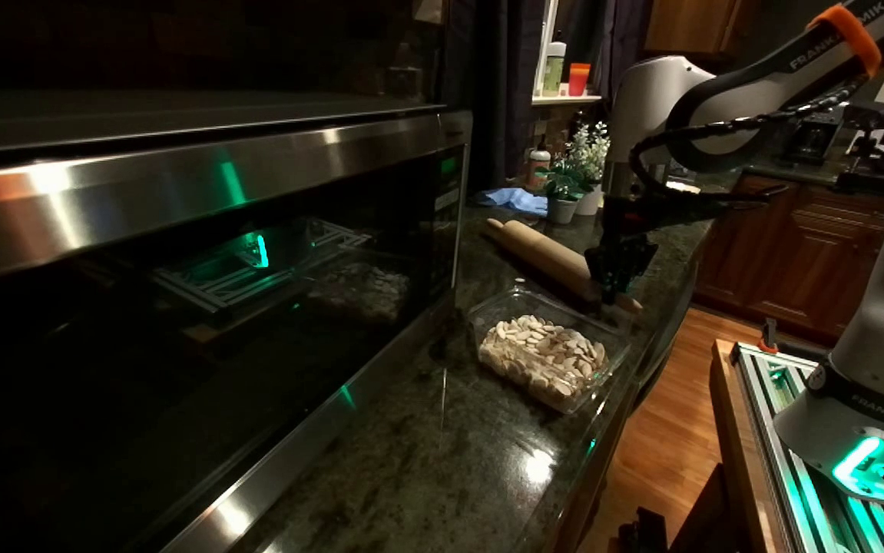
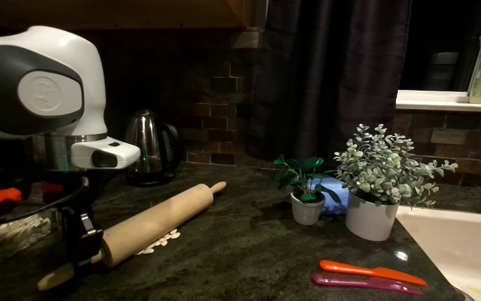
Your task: Put some of the contents of the clear lunch box onto the counter and push them to the right with the rolling pin
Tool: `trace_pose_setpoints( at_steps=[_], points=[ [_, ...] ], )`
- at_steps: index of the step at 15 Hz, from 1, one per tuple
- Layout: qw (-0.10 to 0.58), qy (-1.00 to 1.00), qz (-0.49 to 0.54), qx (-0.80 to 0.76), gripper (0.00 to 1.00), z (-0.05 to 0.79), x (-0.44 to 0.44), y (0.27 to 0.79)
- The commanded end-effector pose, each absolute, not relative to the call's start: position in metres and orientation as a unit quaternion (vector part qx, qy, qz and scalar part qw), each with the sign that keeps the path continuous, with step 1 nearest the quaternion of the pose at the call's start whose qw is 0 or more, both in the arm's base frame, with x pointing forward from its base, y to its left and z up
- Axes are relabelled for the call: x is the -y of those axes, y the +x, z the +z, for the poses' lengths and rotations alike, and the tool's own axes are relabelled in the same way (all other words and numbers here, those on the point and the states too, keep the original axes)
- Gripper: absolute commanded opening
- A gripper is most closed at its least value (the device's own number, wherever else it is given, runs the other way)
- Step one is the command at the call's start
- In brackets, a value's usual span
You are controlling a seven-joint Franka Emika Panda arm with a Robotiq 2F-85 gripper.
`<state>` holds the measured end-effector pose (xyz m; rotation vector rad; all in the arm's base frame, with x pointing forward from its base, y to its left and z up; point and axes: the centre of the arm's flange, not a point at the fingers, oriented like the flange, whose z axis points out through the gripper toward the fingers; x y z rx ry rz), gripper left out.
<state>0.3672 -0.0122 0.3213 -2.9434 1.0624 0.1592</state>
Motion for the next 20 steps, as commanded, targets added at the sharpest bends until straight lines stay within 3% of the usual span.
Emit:
trace_pose_setpoints(
  at_steps=[1, 14, 20],
  points=[
    [0.000, -0.938, 0.062, -0.341, 0.06, 0.315, 0.013, 0.354],
    [-0.038, -0.977, 0.046, -0.204, 0.06, 0.325, -0.034, 0.359],
    [-0.027, -0.958, 0.065, -0.279, 0.06, 0.318, -0.008, 0.356]
  ],
)
